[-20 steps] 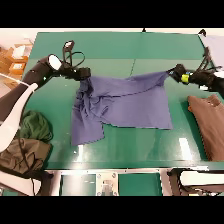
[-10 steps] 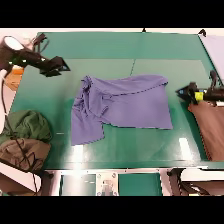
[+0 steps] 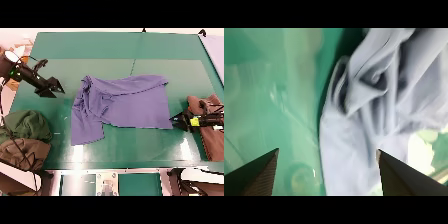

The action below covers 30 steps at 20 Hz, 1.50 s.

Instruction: Fold the shirts.

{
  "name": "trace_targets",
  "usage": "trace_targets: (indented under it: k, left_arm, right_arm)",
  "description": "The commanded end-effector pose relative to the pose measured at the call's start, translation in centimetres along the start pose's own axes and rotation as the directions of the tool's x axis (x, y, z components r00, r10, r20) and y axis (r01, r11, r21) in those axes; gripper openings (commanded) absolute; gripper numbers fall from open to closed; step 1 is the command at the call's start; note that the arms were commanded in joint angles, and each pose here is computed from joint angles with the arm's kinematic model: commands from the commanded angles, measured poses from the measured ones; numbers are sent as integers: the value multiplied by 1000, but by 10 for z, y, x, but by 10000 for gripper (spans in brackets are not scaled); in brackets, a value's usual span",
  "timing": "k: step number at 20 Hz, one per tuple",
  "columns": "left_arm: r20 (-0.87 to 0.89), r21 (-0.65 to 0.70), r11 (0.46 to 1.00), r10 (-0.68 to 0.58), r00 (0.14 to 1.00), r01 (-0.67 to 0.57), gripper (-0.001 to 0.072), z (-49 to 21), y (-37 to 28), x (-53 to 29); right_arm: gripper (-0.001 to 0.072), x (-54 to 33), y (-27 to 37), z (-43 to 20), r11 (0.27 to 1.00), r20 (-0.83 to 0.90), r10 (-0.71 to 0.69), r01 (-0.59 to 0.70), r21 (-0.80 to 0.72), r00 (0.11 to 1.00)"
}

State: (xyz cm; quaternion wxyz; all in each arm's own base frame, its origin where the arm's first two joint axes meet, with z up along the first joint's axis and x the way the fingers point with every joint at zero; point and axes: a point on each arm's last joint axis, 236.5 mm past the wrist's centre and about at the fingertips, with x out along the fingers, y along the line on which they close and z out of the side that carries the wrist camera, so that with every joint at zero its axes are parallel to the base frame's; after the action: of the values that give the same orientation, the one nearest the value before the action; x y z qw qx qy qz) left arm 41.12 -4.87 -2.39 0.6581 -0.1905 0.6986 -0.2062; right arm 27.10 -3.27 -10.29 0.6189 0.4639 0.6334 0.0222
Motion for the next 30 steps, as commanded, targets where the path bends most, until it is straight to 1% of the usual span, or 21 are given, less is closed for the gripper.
trace_targets:
  k: [1,2,3,4,5,6,7,9,10,11,13,14,17,21,23,24,25,26,30]
  left_arm:
    - [-87,-21,1000,-19,996,17,703,-24,6,16]
    - [-99,-27,999,-23,995,20,703,-27,7,18]
    - [-107,-32,999,-26,994,23,703,-30,7,20]
    - [-115,-35,999,-27,993,24,702,-32,8,21]
    - [-123,-39,999,-30,992,26,702,-34,8,23]
    - [-131,-46,999,-34,991,29,702,-37,9,25]
    - [-142,-53,998,-39,989,32,702,-41,10,29]
    - [-163,-79,996,-55,985,42,702,-50,12,40]
    - [-159,-93,994,-73,985,59,702,-51,12,47]
    - [-140,-101,989,-118,983,105,702,-50,5,55]
    - [-118,-101,973,-219,969,208,702,-51,-13,70]
    - [-135,-94,968,-245,960,234,702,-58,-21,78]
    - [-182,-59,975,-223,958,216,702,-75,-31,109]
    - [-69,35,990,-136,988,138,702,-46,-37,135]
    - [-48,74,991,-108,993,111,701,-41,-40,143]
    - [-46,95,990,-96,994,100,615,-40,-42,146]
    - [-45,126,987,-92,995,97,372,-40,-44,148]
    - [-44,154,983,-90,995,96,238,-40,-44,148]
    - [-125,193,973,-101,987,124,240,-59,-46,146]
  right_arm:
    - [419,23,-8,-15,998,-62,-51,49,-27,997]
    - [395,28,-3,-15,998,-65,-41,38,-41,997]
    - [312,28,3,-12,998,-61,-23,19,-58,998]
    - [123,26,8,-7,998,-49,-9,5,-70,999]
    - [26,20,11,-2,996,-39,-10,6,-86,999]
    - [16,11,11,6,995,-22,-23,21,-98,999]
    - [15,-3,4,16,995,13,-61,62,-79,998]
    - [15,-35,-25,37,986,100,-167,165,26,981]
    - [15,-46,-39,42,978,127,-199,187,95,972]
    - [15,-49,-44,41,977,132,-193,178,119,972]
    - [15,-44,-45,36,978,114,-191,179,109,975]
    - [15,-42,-44,34,979,108,-193,183,94,975]
    - [15,-38,-38,33,981,101,-188,183,61,977]
    - [16,-32,-30,30,982,84,-185,183,38,979]
    - [15,-30,-28,29,982,77,-187,186,17,979]
    - [15,-29,-27,29,982,76,-187,186,15,979]
    - [15,-29,-26,29,984,77,-181,180,13,981]
    - [15,-29,-23,30,985,80,-170,170,12,982]
    - [15,-29,-24,30,985,81,-171,170,13,982]
